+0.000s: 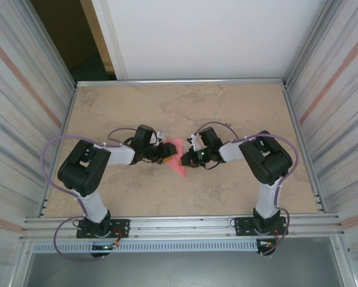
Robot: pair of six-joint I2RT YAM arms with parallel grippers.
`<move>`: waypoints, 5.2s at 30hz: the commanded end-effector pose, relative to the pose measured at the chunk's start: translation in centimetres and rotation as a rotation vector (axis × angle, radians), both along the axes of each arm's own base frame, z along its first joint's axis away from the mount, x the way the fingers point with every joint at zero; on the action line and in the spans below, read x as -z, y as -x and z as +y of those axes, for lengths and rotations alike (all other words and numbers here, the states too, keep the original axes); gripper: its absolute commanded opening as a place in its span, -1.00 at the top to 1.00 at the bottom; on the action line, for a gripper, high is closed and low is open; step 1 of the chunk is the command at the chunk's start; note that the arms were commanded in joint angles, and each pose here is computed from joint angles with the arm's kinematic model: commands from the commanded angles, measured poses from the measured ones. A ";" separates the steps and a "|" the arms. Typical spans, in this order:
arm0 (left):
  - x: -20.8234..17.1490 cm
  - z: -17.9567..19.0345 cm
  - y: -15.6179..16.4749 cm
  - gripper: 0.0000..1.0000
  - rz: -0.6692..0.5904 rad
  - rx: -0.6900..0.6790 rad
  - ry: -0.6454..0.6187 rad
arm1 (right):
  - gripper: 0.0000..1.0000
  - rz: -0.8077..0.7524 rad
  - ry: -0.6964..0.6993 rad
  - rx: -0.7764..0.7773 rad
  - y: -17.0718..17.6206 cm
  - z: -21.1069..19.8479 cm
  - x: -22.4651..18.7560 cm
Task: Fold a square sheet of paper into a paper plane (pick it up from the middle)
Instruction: Fourth fold the wing at the center of the table.
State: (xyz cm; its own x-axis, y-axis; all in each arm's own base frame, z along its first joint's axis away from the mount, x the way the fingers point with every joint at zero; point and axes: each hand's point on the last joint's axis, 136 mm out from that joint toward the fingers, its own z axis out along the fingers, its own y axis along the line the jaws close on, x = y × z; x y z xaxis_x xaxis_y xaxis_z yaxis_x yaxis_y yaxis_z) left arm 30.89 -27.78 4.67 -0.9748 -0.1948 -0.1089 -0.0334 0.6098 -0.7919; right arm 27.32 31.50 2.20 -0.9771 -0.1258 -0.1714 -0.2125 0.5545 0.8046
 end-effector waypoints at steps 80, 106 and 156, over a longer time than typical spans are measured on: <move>9.2 4.4 3.4 0.21 0.394 -0.067 -0.439 | 0.72 0.026 0.108 0.080 1.2 -1.5 3.0; -4.5 -1.4 -2.0 0.39 -0.078 0.046 0.024 | 0.74 0.082 0.180 0.046 1.8 -1.7 4.3; 1.5 -1.7 -2.7 0.66 0.088 0.040 -0.090 | 0.70 0.073 0.150 0.048 3.0 -2.8 1.3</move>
State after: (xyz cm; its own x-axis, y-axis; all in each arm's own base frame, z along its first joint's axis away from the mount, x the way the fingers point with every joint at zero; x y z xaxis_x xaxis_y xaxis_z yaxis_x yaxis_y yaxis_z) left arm 33.56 -29.41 3.73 -0.9863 -0.1568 -0.0507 -0.0677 0.6660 -0.7429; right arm 25.18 29.28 1.94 -0.9911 -0.0856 -0.1021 -0.1332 0.6529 0.7456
